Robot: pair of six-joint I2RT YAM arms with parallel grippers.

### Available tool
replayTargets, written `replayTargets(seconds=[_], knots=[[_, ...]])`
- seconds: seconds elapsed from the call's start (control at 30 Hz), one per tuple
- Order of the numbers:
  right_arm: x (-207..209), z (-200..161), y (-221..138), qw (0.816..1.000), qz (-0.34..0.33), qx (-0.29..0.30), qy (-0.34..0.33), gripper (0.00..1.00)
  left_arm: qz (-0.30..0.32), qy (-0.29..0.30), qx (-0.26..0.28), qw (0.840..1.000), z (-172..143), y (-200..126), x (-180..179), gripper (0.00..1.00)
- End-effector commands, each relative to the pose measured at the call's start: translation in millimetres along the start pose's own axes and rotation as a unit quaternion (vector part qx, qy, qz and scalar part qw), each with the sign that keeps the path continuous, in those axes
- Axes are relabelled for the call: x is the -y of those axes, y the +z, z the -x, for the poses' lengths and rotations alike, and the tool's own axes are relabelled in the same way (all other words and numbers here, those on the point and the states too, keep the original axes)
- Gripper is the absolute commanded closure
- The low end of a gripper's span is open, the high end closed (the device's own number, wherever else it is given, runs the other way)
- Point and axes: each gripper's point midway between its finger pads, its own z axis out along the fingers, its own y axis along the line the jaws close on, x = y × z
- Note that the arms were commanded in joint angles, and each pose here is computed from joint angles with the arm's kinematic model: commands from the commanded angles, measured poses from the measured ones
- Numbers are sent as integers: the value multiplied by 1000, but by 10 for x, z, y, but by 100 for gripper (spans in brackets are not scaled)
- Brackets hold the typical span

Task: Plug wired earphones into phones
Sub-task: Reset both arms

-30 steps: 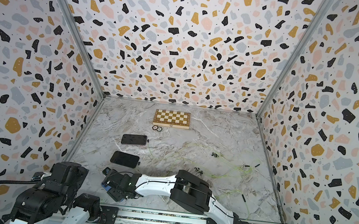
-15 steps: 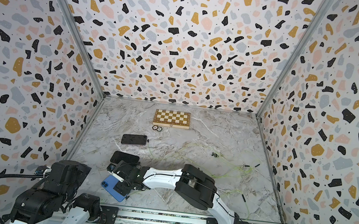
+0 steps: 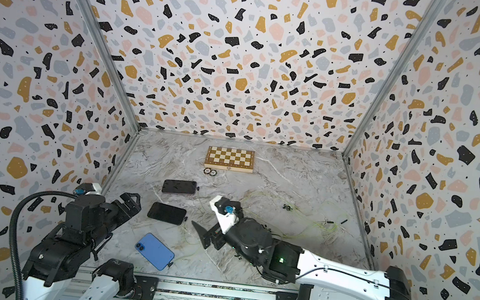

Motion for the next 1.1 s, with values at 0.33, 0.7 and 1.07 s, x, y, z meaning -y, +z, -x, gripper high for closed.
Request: replayTargets(seconds=[0.33,0.7,1.07], knots=[[2479,-661,-1005,920,-386,40,-54,0,-5,278,120,953,178,694,134,1],[3208,-1618,-993,899,-433,-62,-4,0,-28,342,69,937,-165,1449,162,1],[3378,-1650,-740,923,-383,-35,-26,0,11,344,126,930,-139,1856,-24,1]])
